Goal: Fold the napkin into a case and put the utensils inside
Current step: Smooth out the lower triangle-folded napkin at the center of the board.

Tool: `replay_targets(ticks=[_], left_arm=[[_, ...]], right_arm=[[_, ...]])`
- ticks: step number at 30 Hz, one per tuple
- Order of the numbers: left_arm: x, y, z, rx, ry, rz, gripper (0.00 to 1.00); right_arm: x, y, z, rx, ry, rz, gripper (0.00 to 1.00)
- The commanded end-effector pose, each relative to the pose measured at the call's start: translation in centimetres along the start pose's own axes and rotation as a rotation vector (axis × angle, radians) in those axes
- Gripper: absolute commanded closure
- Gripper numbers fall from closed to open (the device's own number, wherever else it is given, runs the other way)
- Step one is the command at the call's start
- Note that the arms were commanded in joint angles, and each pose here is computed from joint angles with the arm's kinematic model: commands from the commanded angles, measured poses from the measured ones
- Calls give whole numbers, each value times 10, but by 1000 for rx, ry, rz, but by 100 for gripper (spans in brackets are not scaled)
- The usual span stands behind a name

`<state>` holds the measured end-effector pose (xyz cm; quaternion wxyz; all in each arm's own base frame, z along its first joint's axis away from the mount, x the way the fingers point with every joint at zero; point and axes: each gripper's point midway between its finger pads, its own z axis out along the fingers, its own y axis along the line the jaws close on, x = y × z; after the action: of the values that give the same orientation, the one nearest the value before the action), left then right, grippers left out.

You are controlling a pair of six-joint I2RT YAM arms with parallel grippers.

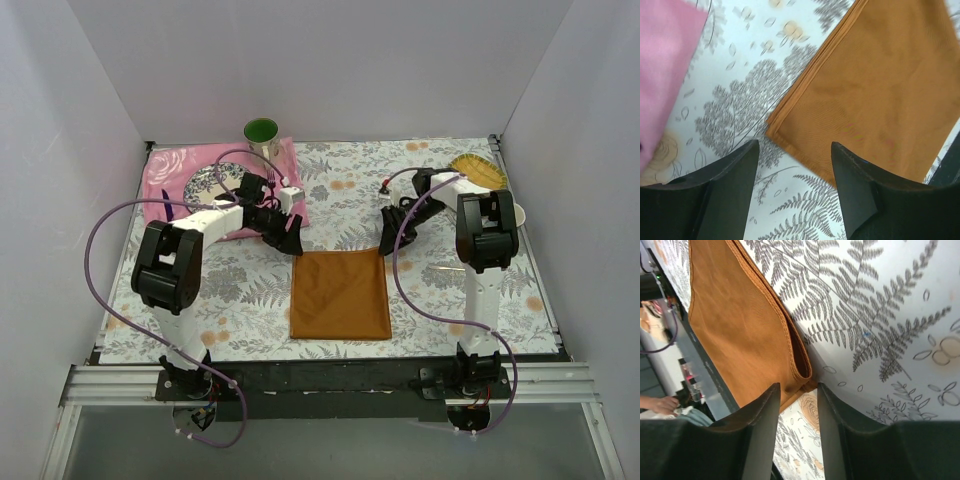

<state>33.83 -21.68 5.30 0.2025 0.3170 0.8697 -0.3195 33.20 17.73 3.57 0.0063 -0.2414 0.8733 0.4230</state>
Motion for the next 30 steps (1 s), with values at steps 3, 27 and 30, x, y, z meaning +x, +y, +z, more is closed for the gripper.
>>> replay_targets(ticks=[3, 27, 30], left_arm=[[-59, -35, -11, 172, -193, 234, 41], [-71, -101, 91, 248, -142, 450, 41], [-80, -103, 99, 245, -148, 480, 40]], right_arm=[[-3, 8, -13, -58, -80, 69, 60], [7, -8, 3, -60, -164, 169, 72], [6, -9, 6, -66, -166, 162, 73]])
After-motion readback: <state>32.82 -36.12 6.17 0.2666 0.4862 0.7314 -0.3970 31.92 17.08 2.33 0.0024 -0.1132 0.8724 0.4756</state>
